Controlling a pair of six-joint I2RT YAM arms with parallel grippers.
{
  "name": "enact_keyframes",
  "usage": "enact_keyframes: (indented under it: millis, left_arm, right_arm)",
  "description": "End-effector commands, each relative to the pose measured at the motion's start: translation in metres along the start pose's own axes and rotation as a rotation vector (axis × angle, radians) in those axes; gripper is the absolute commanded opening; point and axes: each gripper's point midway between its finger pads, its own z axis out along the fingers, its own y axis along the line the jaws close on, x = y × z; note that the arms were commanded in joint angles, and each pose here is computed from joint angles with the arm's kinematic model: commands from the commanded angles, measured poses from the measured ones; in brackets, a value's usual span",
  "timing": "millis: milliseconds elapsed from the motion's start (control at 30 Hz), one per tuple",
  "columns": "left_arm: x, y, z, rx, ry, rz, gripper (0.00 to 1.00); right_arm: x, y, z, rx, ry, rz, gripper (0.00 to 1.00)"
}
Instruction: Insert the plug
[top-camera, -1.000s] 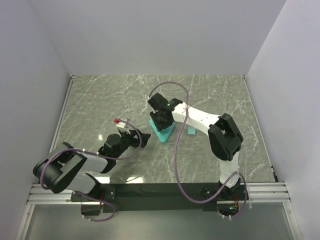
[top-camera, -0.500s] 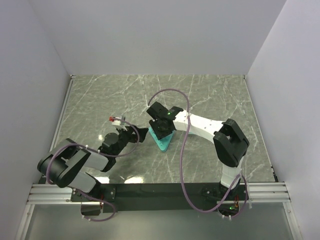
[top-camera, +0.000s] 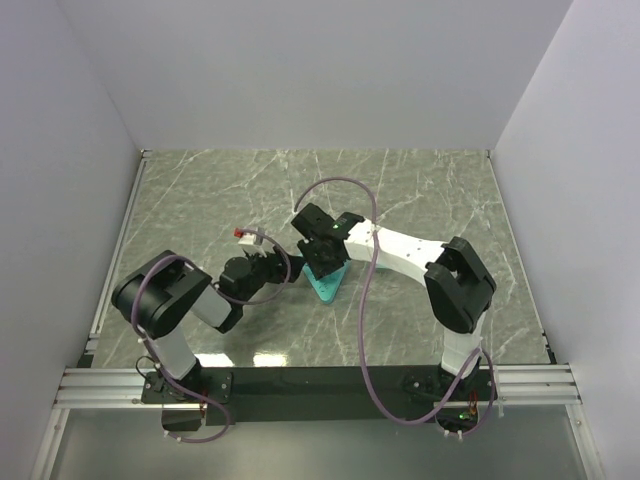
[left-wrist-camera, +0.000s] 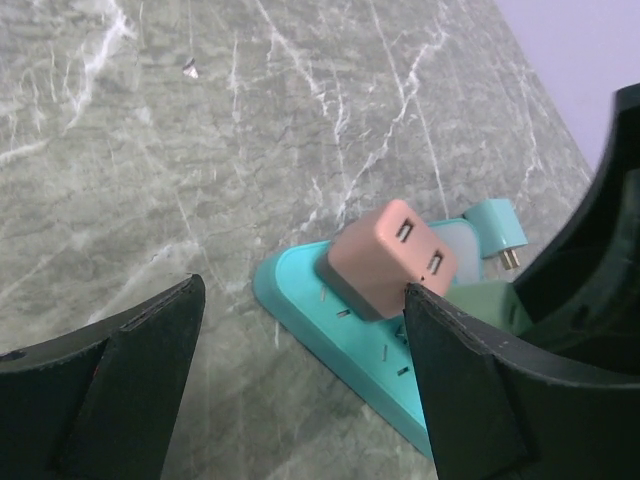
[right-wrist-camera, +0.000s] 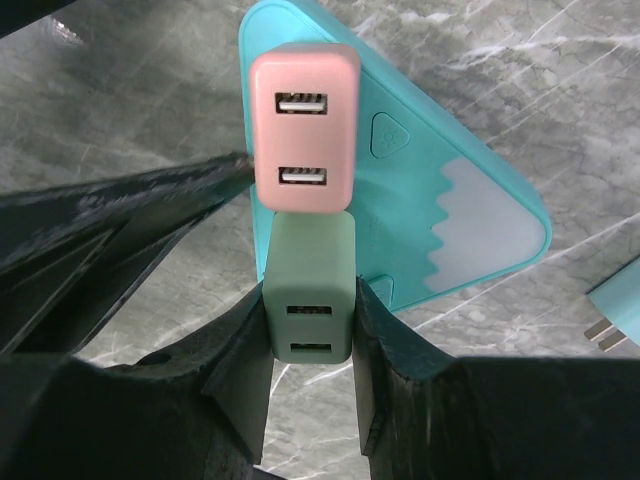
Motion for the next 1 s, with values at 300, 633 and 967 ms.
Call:
enact_keyframes:
  millis: [300, 633, 967]
  left_arm:
    - [-0.053, -0.044, -0.001, 0.192, -0.214, -0.034, 0.86]
    - [-0.068, -0.043, -0.004, 0.171, -0.268, -0.001, 0.86]
    - [-0.072, -0.044, 0.005, 0.174, -0.294, -0.020, 0.86]
  right_arm:
    - [0.049, -0.003, 0.021, 0.050, 0.218, -0.045, 0.11]
    - [0.034, -0.014, 0.031, 0.150, 0.224, -0.073, 0.11]
    - [0.025, -0.012, 0.035, 0.154, 0.222, -0.075, 0.10]
